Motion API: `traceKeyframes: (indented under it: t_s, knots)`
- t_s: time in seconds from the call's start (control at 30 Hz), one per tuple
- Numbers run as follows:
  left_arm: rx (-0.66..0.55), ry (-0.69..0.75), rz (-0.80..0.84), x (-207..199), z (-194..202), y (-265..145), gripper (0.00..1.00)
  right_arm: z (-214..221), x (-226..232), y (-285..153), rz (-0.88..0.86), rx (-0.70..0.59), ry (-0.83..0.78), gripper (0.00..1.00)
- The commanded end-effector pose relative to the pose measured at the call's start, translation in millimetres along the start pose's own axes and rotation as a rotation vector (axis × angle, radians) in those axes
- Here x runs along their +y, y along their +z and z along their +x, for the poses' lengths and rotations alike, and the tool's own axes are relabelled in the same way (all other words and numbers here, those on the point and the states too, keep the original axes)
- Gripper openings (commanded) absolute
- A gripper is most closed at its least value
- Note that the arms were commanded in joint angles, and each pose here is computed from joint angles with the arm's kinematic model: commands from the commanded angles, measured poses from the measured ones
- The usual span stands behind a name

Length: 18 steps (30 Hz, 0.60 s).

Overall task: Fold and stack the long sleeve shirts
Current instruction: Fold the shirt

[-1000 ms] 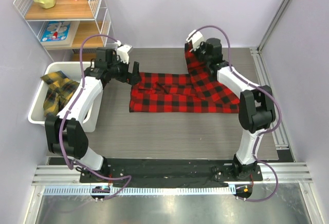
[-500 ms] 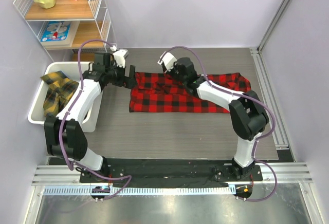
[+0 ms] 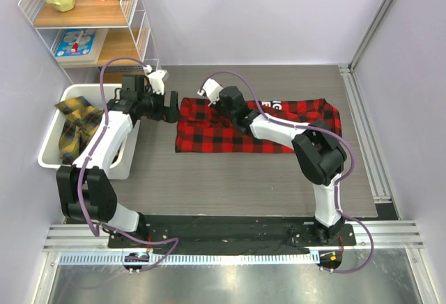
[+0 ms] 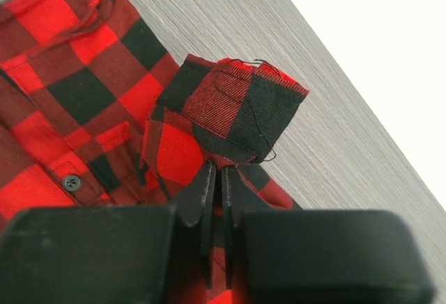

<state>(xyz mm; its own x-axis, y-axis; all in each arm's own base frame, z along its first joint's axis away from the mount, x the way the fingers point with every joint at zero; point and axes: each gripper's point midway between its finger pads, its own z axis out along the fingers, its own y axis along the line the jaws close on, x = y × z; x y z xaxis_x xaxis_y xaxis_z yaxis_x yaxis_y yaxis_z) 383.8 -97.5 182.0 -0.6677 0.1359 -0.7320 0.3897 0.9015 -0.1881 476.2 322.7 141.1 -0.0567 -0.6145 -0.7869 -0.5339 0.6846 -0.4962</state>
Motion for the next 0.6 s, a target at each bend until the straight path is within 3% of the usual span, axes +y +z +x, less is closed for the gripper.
traceKeyframes:
  t_s: [0.0,0.07,0.13,0.17,0.2,0.3,0.43,0.57]
  knots:
    - [-0.016,-0.003,-0.002,0,-3,-5,0.96,-30,-1,-4,-0.001,-0.07,0.056,0.21]
    - [-0.012,-0.003,-0.001,1,-3,-4,0.96,-29,11,-7,-0.071,-0.066,0.061,0.36]
    - [-0.017,-0.009,0.022,0,-4,-4,0.96,-39,31,-19,-0.21,-0.09,0.08,0.43]
    - [-0.022,-0.013,0.034,-1,-5,-3,0.96,-44,43,-27,-0.296,-0.111,0.077,0.53]
    - [-0.024,-0.022,0.048,-2,-5,-2,0.96,-52,56,-39,-0.402,-0.144,0.072,0.57]
    - [-0.036,-0.029,0.11,-8,-10,3,0.96,-73,47,-68,-0.518,-0.192,0.138,0.71]
    - [-0.036,-0.033,0.204,-19,-14,16,0.93,-88,-5,-86,-0.621,-0.205,0.307,0.75]
    - [-0.034,-0.046,0.248,-24,-23,36,0.88,-43,-63,-72,-0.555,-0.081,0.443,0.72]
